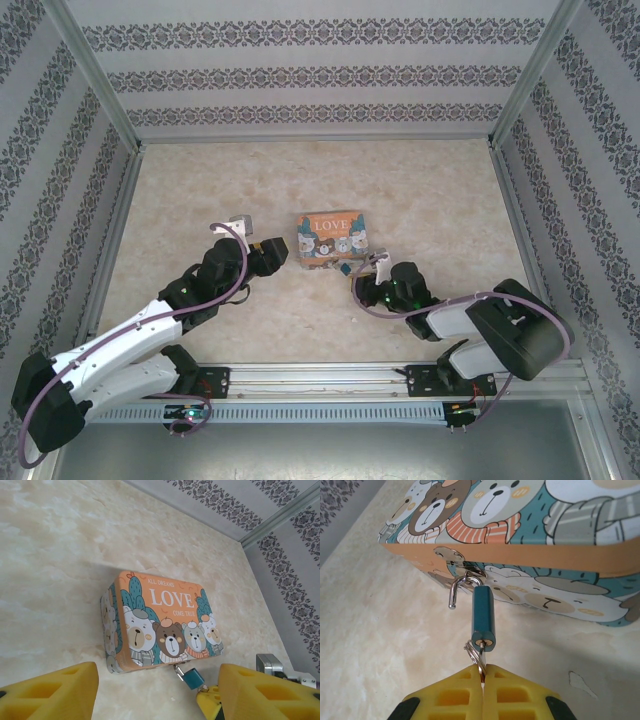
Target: Unlock a padlock with a key
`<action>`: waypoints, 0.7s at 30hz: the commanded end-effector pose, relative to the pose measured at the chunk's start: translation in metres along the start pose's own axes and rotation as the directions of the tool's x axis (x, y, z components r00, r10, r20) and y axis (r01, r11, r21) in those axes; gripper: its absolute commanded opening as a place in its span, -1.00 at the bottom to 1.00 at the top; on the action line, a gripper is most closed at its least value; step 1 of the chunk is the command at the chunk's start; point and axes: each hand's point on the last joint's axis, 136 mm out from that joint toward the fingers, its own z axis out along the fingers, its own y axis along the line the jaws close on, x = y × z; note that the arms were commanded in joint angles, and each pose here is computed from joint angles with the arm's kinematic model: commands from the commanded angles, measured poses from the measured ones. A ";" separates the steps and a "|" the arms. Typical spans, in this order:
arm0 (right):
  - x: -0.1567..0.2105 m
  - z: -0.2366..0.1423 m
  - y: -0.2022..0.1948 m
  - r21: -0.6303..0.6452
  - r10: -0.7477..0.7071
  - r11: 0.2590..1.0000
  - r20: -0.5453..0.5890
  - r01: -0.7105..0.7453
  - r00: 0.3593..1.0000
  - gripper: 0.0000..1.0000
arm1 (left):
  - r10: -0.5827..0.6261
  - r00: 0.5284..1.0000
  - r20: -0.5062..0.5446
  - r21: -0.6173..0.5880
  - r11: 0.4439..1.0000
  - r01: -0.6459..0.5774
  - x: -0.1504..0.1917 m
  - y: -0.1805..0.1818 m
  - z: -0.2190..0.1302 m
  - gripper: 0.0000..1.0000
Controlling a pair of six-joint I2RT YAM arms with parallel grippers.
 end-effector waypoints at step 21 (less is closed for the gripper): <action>0.024 0.009 -0.028 0.015 0.227 0.974 -0.097 -0.227 0.969 -0.92 | 0.101 0.993 -0.067 -0.042 0.994 -0.104 -0.001 -0.004 0.009 0.50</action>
